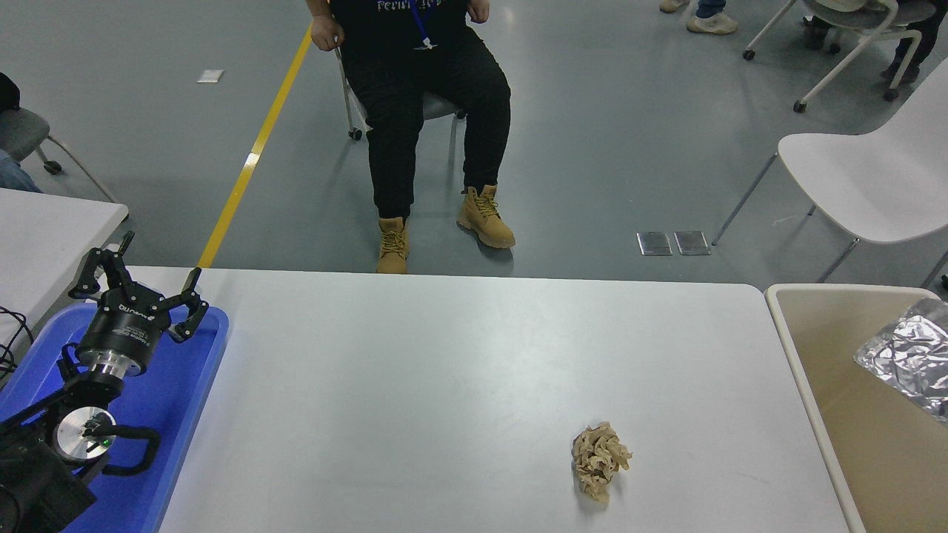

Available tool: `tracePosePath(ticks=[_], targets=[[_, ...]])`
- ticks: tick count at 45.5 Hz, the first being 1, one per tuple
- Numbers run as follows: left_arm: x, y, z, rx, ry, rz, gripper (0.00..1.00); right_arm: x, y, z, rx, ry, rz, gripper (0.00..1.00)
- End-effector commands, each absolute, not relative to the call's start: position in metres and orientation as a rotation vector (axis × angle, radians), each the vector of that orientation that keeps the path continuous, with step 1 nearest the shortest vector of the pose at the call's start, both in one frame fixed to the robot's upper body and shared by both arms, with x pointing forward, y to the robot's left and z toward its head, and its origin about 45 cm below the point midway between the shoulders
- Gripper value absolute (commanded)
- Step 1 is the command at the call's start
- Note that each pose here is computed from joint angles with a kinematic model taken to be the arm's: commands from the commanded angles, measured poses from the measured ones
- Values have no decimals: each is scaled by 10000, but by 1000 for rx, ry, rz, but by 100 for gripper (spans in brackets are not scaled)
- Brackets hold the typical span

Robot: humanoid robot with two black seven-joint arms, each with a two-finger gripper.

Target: Clean the table surface

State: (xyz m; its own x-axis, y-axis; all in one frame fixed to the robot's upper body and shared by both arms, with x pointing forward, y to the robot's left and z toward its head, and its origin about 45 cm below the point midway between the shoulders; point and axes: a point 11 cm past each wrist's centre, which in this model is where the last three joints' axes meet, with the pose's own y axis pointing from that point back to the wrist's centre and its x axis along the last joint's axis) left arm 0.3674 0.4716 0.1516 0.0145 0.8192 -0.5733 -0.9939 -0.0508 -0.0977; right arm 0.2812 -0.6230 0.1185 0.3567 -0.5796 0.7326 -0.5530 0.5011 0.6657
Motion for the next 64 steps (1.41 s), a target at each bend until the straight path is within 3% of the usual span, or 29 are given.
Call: tracePosePath(ticks=[1, 32, 39, 47, 54, 64], targets=[[3673, 4716, 1515, -565, 393, 1535, 100, 2776, -5998, 892, 1158, -1256, -31, 0], [3674, 4716, 1516, -566, 393, 1534, 100, 2689, -5990, 808, 1146, -1263, -40, 1], [3674, 4716, 1516, -565, 393, 1534, 100, 2725, -6032, 870, 1101, -1317, 13, 48], [3673, 4716, 1515, -565, 393, 1535, 100, 2729, -6047, 888, 1091, -1331, 21, 63], [3674, 4716, 1516, -566, 393, 1534, 100, 2786, -6056, 945, 1092, -1363, 28, 94], [3674, 4717, 1517, -567, 393, 1535, 100, 3068, -6044, 1189, 1115, -1539, 22, 97]])
